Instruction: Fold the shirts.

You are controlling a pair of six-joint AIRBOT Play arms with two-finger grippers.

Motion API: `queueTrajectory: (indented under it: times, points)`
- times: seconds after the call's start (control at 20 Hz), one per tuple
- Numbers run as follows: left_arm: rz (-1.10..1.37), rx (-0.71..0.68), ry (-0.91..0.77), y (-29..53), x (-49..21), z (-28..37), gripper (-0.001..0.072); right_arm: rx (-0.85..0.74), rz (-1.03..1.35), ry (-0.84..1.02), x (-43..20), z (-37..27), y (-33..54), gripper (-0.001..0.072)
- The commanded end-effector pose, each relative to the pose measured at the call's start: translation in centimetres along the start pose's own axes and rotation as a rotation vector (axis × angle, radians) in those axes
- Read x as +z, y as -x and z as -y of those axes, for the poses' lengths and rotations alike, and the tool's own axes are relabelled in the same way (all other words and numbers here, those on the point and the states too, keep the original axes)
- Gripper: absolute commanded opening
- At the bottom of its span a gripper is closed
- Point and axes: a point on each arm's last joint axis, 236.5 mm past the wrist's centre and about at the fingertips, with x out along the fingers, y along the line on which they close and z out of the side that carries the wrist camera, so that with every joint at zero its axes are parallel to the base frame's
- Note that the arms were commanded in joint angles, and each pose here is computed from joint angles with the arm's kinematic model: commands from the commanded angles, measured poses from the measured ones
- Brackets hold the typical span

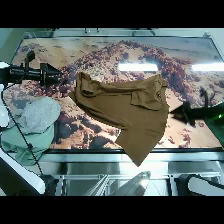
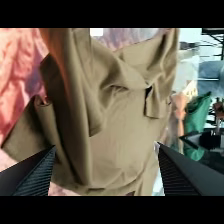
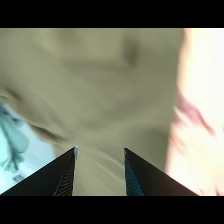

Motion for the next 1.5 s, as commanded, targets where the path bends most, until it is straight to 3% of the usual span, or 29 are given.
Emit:
queueTrajectory:
  times: [0.0, 0.25, 0.3, 0.45, 0.5, 0.55, 0.7, 1.0, 1.05, 1.15, 1.4, 1.45]
  points:
    - [-0.025, 0.109, 0.018, 0.2, -0.5, -2.4, 0.0706, -0.107, 0.001, -0.178, -5.5, 5.6, -2.7, 0.0341]
    - [-0.091, 0.273, -0.024, -1.4, -1.5, -4.8, 0.0706, -0.164, -0.038, -0.191, -8.3, 7.5, -6.0, 0.0339]
    - [-0.099, 0.303, -0.036, -1.8, -1.6, -5.2, 0.0706, -0.133, -0.024, -0.164, -7.9, 6.5, -6.7, 0.0299]
    - [-0.097, 0.394, -0.077, -2.8, -1.2, -6.3, 0.0706, -0.019, 0.050, -0.117, -6.0, 3.4, -7.9, 0.0267]
    - [-0.097, 0.423, -0.091, -3.0, -1.0, -6.7, 0.0706, -0.001, 0.066, -0.103, -5.6, 3.0, -8.0, 0.0073]
    - [-0.099, 0.460, -0.103, -3.3, -0.9, -7.2, 0.0705, 0.007, 0.074, -0.107, -5.4, 2.8, -7.9, 0.0020]
    - [-0.110, 0.533, -0.139, -4.1, -0.7, -8.5, 0.0698, 0.008, 0.074, -0.107, -5.4, 2.8, -7.9, 0.0020]
    - [-0.285, 0.484, -0.158, -7.7, -4.5, -10.4, 0.0686, 0.008, 0.074, -0.100, -5.4, 2.8, -7.9, 0.0020]
    - [-0.315, 0.454, -0.162, -8.0, -5.2, -10.2, 0.0653, 0.008, 0.073, -0.099, -5.4, 2.8, -7.9, 0.0019]
    - [-0.364, 0.404, -0.196, -8.2, -6.3, -9.6, 0.0211, 0.008, 0.075, -0.101, -5.4, 2.8, -7.9, 0.0020]
    - [-0.401, 0.397, -0.189, -7.8, -7.1, -9.6, 0.0226, 0.009, 0.073, -0.101, -5.4, 2.8, -7.9, 0.0020]
    - [-0.394, 0.366, -0.186, -8.2, -7.1, -8.9, 0.0166, 0.011, 0.071, -0.101, -5.4, 2.7, -7.9, 0.0019]
